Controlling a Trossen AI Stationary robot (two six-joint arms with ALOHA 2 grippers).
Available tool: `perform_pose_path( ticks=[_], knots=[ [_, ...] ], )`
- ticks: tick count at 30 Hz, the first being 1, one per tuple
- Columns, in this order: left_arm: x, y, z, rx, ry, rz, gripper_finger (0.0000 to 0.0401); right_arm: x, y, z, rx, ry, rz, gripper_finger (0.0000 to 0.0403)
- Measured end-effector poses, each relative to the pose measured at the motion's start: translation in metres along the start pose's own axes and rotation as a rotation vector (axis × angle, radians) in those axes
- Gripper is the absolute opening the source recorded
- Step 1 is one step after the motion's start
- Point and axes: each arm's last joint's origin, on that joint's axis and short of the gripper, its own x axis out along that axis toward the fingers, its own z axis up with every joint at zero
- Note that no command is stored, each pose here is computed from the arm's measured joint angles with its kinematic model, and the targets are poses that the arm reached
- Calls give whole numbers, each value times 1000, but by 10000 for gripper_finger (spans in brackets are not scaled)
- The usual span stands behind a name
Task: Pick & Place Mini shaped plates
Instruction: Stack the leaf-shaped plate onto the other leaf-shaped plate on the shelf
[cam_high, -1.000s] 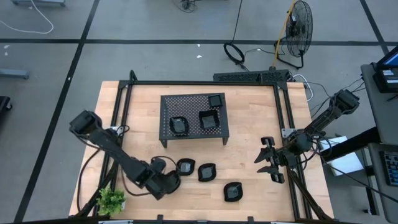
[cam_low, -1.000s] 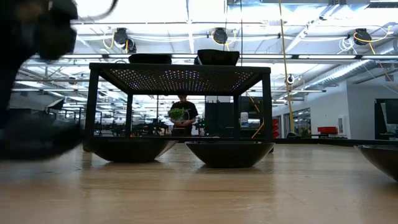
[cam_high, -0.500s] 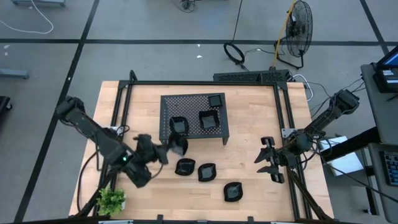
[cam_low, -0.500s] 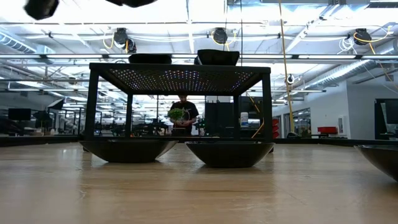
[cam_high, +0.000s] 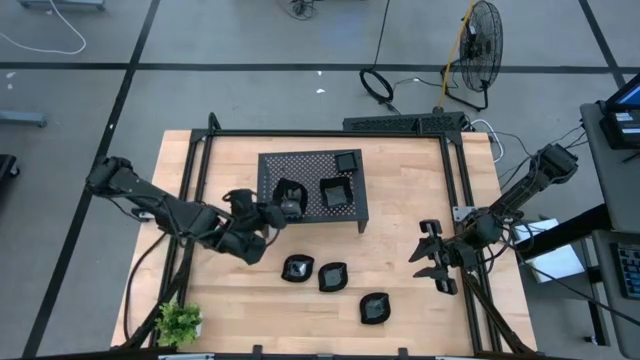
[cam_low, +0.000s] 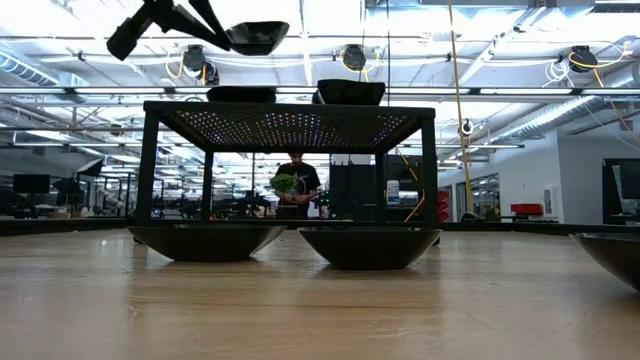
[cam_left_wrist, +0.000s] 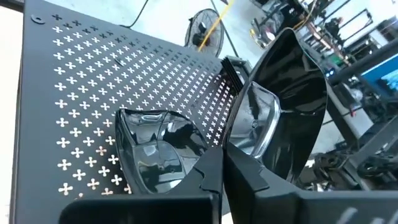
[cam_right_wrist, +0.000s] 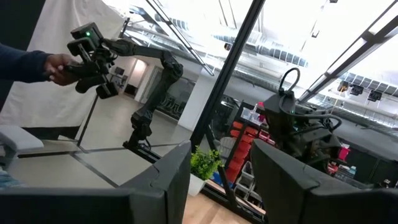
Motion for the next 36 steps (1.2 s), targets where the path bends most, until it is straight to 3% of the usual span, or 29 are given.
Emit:
perform_pose_path(
  ticks=[9, 16, 21, 36],
  knots=[
    [1, 7, 0, -55, -18, 46, 7, 0, 0, 0, 1, -2, -1, 155],
    [13, 17, -21, -72, -25, 101, 7, 0, -1, 2, 21, -19, -10, 155],
    [15, 23, -23, -75, -33, 112, 4, 0, -1, 2, 21, -20, -10, 155],
    [15, 24, -24, -47, -27, 121, 68, 0, -1, 2, 21, -20, -11, 155]
  ],
)
